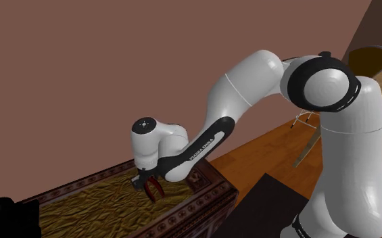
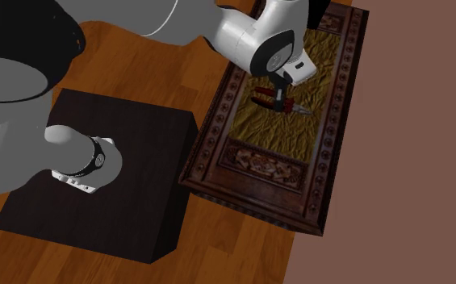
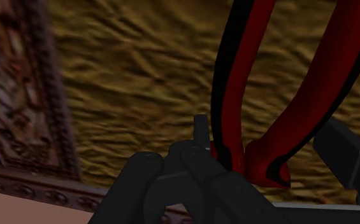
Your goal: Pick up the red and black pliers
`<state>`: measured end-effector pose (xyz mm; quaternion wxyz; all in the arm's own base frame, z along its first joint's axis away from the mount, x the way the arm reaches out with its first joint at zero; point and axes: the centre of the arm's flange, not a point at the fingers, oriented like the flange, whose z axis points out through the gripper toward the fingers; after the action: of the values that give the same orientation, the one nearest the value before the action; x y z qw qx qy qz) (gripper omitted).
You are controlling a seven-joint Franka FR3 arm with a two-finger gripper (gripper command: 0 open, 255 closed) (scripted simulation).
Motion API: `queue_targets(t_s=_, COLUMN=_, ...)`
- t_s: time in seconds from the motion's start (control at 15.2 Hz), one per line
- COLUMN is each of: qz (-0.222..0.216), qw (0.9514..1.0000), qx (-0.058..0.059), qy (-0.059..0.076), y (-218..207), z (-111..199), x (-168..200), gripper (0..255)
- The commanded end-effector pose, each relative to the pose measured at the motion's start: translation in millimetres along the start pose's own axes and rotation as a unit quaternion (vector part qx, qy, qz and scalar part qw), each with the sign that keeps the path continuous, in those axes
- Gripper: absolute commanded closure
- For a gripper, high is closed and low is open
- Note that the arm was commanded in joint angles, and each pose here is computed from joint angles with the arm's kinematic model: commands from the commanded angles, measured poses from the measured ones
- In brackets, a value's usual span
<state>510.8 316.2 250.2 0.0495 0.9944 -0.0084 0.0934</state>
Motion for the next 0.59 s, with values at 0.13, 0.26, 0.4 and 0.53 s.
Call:
queue_targets(t_s=0.13, qz=0.000, qw=1.0000, qx=0.000, qy=0.000, y=2, z=-21, x=3, gripper=255)
queue_targets(t_s=0.26, qz=0.000, qw=1.0000, qx=0.000, qy=0.000, y=3, z=-32, x=5, gripper=255)
queue_targets(t_s=0.4, qz=0.000, qw=1.0000, qx=0.000, qy=0.000, y=4, z=-42, x=7, gripper=255)
queue_targets(t_s=0.53, qz=0.000, qw=1.0000, qx=0.000, qy=0.000, y=5, z=-52, x=9, gripper=255)
